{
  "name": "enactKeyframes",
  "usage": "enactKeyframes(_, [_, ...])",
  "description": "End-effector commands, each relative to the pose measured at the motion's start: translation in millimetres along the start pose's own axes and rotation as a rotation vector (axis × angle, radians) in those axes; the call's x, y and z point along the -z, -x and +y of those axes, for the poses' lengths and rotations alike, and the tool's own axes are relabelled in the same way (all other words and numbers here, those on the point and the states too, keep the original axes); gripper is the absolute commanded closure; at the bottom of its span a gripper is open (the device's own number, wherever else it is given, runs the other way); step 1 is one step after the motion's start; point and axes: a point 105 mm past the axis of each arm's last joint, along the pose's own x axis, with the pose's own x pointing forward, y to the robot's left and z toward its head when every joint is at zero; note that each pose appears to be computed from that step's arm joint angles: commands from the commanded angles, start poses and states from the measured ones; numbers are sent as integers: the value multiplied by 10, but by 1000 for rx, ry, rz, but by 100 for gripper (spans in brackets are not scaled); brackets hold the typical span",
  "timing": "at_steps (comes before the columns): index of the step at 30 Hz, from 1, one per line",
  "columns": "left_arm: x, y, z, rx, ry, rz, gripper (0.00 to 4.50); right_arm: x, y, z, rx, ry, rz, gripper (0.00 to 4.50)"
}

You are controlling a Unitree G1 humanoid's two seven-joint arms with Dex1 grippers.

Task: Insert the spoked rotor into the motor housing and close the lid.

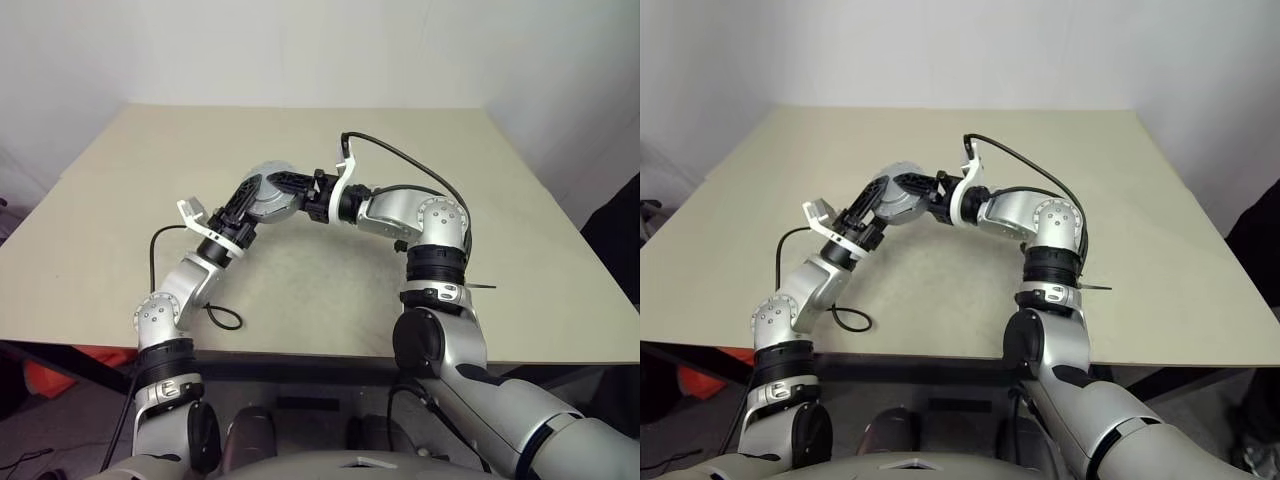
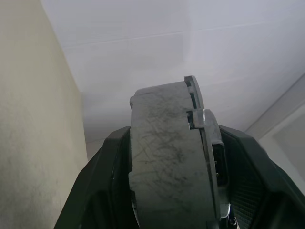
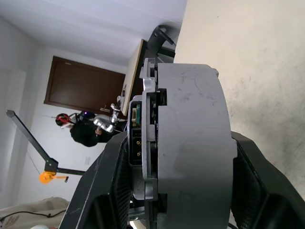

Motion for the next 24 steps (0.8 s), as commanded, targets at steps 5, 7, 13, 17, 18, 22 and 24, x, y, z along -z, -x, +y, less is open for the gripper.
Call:
enactKeyframes(5, [-66, 2, -32, -9, -48, -20, 217, 64, -88, 225, -123, 2, -23, 97])
enactKeyframes(7, [-56, -8, -24, -16, -54, -22, 217, 62, -86, 219, -105, 36, -29, 33])
enactKeyframes(13, [-65, -14, 7, -50, -89, -35, 217, -26, -94, 141, -11, 127, -108, 3])
enactKeyframes(17, [-410, 97, 68, -113, -159, -192, 217, -215, -62, -207, 179, 109, -219, 3])
enactKeyframes(18, [-540, 165, 79, -124, -166, -252, 217, -287, -30, -286, 205, 77, -257, 3])
enactKeyframes(22, [-884, 390, 105, -174, -220, -410, 217, -397, 41, -377, 231, 37, -316, 3])
enactKeyframes(24, [-1052, 499, 133, -219, -261, -493, 217, -397, 51, -388, 233, 34, -320, 3])
